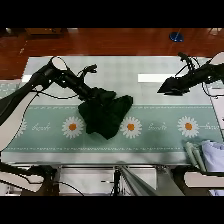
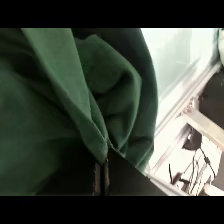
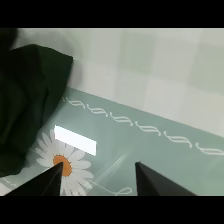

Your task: Fold the shirts.

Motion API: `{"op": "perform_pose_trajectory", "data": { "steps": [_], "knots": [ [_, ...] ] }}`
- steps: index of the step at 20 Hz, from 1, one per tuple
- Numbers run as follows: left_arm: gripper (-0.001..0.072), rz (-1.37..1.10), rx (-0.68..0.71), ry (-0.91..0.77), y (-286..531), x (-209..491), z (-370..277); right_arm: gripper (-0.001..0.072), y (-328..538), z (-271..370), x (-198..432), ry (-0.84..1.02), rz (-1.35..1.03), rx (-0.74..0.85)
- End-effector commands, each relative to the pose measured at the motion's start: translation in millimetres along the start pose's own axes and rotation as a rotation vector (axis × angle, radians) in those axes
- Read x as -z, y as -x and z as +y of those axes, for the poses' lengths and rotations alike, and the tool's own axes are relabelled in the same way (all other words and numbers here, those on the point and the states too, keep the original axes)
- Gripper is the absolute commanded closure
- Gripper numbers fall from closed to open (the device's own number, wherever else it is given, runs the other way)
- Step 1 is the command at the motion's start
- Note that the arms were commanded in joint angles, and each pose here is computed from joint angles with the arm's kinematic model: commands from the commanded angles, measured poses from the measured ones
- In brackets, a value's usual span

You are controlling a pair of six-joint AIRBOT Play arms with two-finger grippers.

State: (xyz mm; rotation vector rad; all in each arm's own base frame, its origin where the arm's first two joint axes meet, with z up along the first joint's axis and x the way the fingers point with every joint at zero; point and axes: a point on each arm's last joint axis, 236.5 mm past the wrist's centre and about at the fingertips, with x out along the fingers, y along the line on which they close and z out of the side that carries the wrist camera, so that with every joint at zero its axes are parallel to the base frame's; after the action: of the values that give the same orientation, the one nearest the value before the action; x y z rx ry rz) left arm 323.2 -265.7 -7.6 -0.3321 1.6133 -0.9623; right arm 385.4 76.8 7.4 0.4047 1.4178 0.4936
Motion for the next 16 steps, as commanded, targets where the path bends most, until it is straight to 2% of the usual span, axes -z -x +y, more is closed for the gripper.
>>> {"op": "perform_pose_trajectory", "data": {
  "steps": [1,4,9,16],
  "knots": [
    [0.0689,0.004,0.007,-0.011,12.5,4.0,-5.7,0.0171,-6.5,6.3,-14.6,-0.016,-0.074,-0.047],
    [0.0689,-0.011,0.006,-0.02,21.7,5.1,-9.7,0.0165,-35.7,16.0,-7.9,-0.067,-0.068,-0.147],
    [0.0689,-0.009,0.007,-0.022,23.3,6.4,-11.0,0.0165,-117.7,34.0,23.4,-0.03,0.06,-0.124],
    [0.0689,0.018,0.016,-0.024,23.5,13.0,-13.3,0.0165,-166.3,62.5,15.6,-0.067,0.024,-0.12]
  ]
}}
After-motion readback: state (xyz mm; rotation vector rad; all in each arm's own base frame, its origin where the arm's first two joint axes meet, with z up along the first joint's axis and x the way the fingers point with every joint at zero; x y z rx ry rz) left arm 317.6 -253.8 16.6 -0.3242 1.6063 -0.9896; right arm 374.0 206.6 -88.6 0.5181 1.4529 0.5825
